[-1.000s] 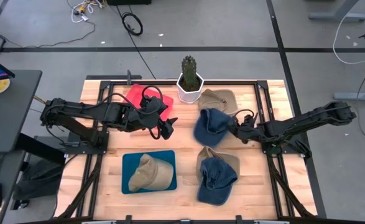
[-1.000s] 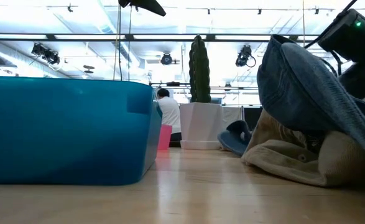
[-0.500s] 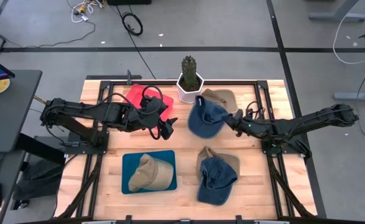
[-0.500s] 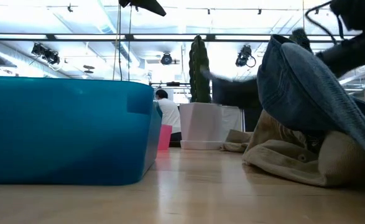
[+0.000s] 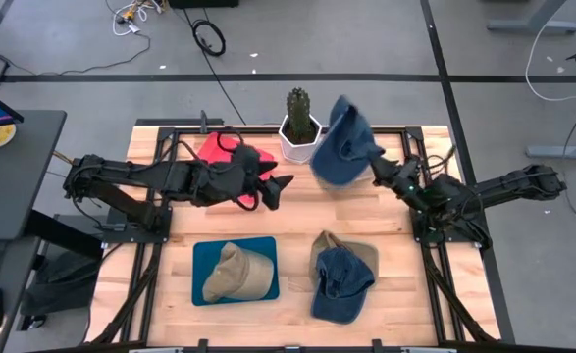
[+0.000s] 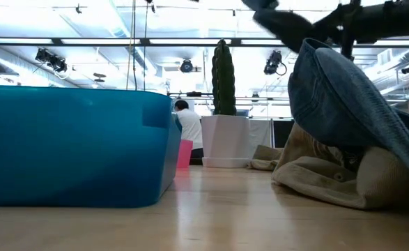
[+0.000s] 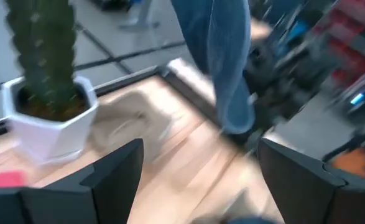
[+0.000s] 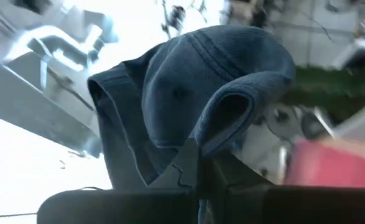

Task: Pick & Place hat
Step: Put the top blue cap into the pink bin

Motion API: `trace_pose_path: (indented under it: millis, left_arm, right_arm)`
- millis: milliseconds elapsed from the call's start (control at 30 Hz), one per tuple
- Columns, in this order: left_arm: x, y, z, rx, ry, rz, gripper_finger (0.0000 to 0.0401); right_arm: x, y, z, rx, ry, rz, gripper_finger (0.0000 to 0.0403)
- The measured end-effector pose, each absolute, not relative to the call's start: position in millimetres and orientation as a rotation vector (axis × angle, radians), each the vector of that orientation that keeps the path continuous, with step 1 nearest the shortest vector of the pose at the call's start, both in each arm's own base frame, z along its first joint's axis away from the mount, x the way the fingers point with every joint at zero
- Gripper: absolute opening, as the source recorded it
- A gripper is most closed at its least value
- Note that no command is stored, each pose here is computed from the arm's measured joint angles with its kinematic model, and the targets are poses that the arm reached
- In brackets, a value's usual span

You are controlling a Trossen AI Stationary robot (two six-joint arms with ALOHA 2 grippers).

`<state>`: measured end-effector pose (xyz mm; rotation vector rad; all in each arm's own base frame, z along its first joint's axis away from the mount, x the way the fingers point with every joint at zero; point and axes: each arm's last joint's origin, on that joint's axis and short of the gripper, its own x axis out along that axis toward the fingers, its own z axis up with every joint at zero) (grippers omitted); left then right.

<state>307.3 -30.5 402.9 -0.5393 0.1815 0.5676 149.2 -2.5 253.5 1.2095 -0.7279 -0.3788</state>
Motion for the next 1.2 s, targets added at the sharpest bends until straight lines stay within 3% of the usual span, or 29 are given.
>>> trace_pose_path:
  millis: [233,467,900,1200]
  left_arm:
    - [314,-27,432,-0.502,-0.073,0.487,0.0319]
    - [315,-15,440,-0.547,-0.168,0.503,0.0319]
    - [361,-16,421,-0.511,-0.282,0.425,0.0319]
    - [379,-15,413,-0.471,-0.377,0.417,0.0319]
  right_arm:
    - [142,-5,264,1.16,-0.85,-0.409,0.0004]
    - [133,-7,275,1.114,-0.954,-0.385,0.0004]
    - [138,-9,309,1.026,-1.015,-0.313,0.0004]
    - [152,-8,322,1.008,-0.937,-0.298,0.0004]
